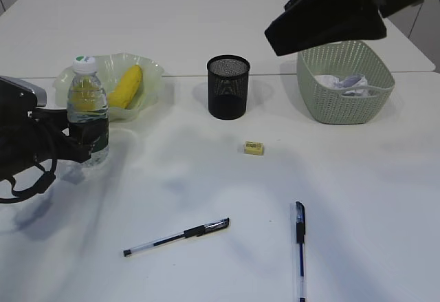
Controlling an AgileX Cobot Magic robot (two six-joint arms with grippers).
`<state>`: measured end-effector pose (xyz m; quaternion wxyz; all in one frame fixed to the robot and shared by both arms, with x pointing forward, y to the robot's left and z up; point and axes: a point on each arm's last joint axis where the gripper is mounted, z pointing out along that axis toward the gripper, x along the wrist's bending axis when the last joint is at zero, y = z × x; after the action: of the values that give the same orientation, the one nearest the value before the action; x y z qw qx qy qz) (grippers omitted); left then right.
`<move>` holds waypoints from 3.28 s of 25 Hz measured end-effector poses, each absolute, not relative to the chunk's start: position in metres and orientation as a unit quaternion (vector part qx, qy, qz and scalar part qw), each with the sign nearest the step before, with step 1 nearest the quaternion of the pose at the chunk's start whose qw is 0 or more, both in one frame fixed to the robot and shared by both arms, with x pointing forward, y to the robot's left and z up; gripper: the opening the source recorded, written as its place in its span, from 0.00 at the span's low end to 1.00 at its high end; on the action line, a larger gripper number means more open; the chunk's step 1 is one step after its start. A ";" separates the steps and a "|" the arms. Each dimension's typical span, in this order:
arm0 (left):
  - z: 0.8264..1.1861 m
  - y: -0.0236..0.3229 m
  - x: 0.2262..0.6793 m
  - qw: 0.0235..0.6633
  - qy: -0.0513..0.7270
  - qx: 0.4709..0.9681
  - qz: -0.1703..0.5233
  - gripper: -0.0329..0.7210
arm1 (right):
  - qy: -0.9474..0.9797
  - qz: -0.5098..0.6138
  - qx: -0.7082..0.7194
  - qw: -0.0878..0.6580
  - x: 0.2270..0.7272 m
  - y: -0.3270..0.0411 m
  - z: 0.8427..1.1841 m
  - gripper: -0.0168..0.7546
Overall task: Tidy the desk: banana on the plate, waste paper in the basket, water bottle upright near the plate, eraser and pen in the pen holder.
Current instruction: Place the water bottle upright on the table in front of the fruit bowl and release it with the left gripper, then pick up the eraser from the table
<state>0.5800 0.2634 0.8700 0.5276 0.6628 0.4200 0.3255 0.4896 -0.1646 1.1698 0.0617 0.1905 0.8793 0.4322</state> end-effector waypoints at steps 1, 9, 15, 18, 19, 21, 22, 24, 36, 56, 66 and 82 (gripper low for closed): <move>0.870 0.263 0.580 0.528 0.420 0.663 0.326 0.61 | 0.879 0.432 0.191 0.062 0.490 -0.165 1.170 0.72; 0.869 0.263 0.578 0.530 0.421 0.661 0.324 0.67 | 0.880 0.432 0.190 0.061 0.489 -0.165 1.170 0.72; 0.869 0.263 0.577 0.530 0.421 0.661 0.324 0.70 | 0.879 0.432 0.191 0.061 0.489 -0.165 1.170 0.72; 0.871 0.263 0.577 0.536 0.418 0.656 0.327 0.76 | 0.879 0.432 0.191 0.061 0.489 -0.165 1.170 0.72; 0.871 0.263 0.577 0.539 0.416 0.655 0.328 0.78 | 0.879 0.432 0.191 0.061 0.489 -0.165 1.170 0.72; 0.872 0.263 0.578 0.541 0.416 0.653 0.329 0.81 | 0.879 0.432 0.191 0.061 0.489 -0.165 1.170 0.72; 0.872 0.263 0.578 0.541 0.415 0.653 0.330 0.82 | 0.879 0.432 0.191 0.061 0.489 -0.165 1.170 0.72; 0.872 0.263 0.578 0.542 0.415 0.652 0.330 0.83 | 0.879 0.432 0.191 0.061 0.489 -0.165 1.170 0.72; 0.872 0.262 0.577 0.543 0.412 0.654 0.328 0.84 | 0.879 0.432 0.191 0.060 0.489 -0.165 1.170 0.72; 0.923 0.263 0.568 0.570 0.378 0.628 0.372 0.84 | 0.883 0.428 0.187 0.050 0.487 -0.165 1.169 0.72; 0.969 0.262 0.560 0.587 0.353 0.610 0.398 0.84 | 0.883 0.428 0.188 0.049 0.487 -0.165 1.169 0.72; 1.034 0.266 0.526 0.574 0.407 0.604 0.374 0.83 | 0.885 0.398 0.233 0.066 0.479 -0.174 1.174 0.67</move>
<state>0.5259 0.2664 1.0337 0.5745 0.6038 0.4070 0.3738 0.4795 -0.1740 1.1738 0.0663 0.2326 0.8849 0.3980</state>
